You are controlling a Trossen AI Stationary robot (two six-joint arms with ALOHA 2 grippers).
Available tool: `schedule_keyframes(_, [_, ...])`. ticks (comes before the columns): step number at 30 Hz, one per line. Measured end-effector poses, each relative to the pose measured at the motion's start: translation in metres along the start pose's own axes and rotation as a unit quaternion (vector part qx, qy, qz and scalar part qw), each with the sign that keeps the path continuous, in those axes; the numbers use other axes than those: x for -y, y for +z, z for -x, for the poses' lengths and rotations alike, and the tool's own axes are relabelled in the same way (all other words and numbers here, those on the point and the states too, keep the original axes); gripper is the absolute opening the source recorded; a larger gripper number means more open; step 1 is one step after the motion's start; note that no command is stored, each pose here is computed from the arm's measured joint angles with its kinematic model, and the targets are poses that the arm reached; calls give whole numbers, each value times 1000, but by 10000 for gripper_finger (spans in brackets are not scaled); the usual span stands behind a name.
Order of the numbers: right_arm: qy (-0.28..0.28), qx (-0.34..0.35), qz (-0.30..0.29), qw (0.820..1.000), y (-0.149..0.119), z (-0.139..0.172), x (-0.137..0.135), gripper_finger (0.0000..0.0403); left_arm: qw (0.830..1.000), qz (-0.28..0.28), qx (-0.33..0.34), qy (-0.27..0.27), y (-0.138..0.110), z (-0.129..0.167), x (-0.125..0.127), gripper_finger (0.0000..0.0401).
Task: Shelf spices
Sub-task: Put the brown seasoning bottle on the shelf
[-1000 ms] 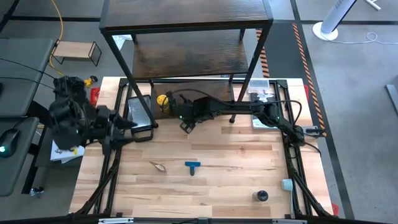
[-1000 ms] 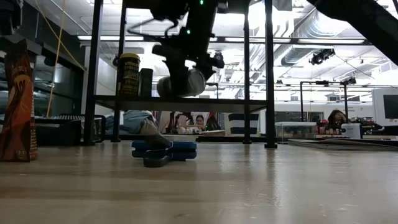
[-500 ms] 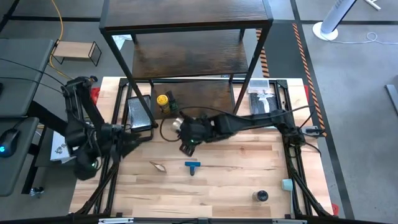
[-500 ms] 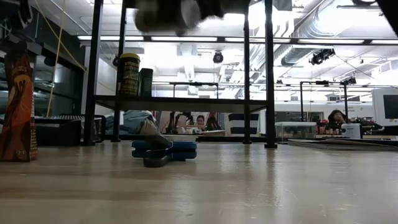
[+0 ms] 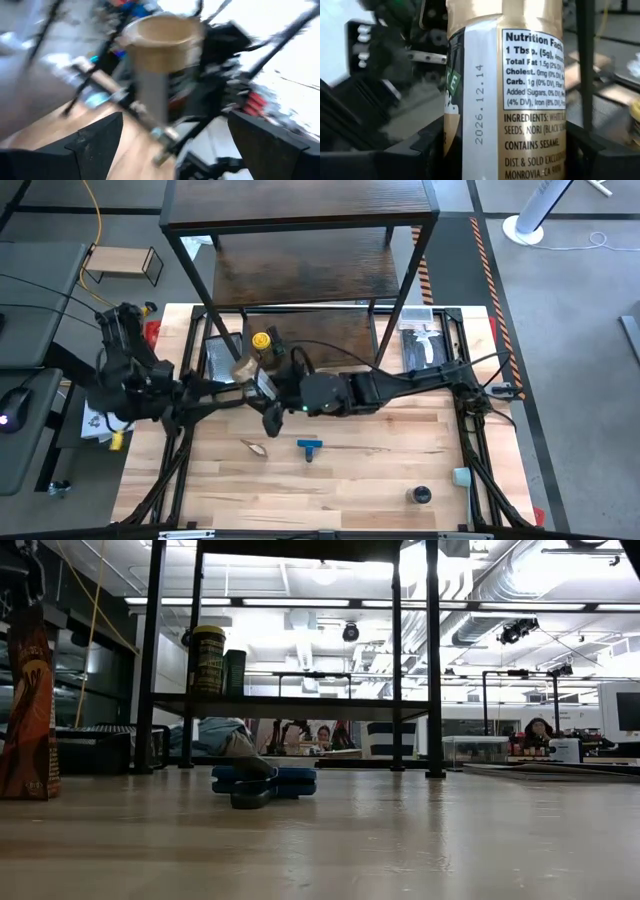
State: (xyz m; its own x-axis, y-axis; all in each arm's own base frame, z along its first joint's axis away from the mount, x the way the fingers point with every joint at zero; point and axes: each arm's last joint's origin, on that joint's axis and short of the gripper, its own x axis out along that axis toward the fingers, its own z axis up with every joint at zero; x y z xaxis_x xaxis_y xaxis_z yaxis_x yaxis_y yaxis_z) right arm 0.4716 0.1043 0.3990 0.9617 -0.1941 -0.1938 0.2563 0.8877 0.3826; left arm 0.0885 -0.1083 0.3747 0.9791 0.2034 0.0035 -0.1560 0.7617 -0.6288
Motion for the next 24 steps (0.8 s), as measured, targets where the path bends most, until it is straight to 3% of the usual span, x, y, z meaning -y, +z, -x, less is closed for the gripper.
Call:
schedule_keyframes(3, [31,29,-10,999,8,-1,-2,259,998,-37,27,-47,16,-9,11,356])
schedule_keyframes(7, [52,56,-21,997,13,0,-7,259,994,-69,65,-46,28,-17,10,353])
schedule_keyframes(17, [64,91,-26,993,18,3,-14,259,991,-62,63,-97,23,-48,9,351])
schedule_keyframes(24, [72,96,-32,992,21,5,-14,259,989,-64,94,-98,26,-64,8,351])
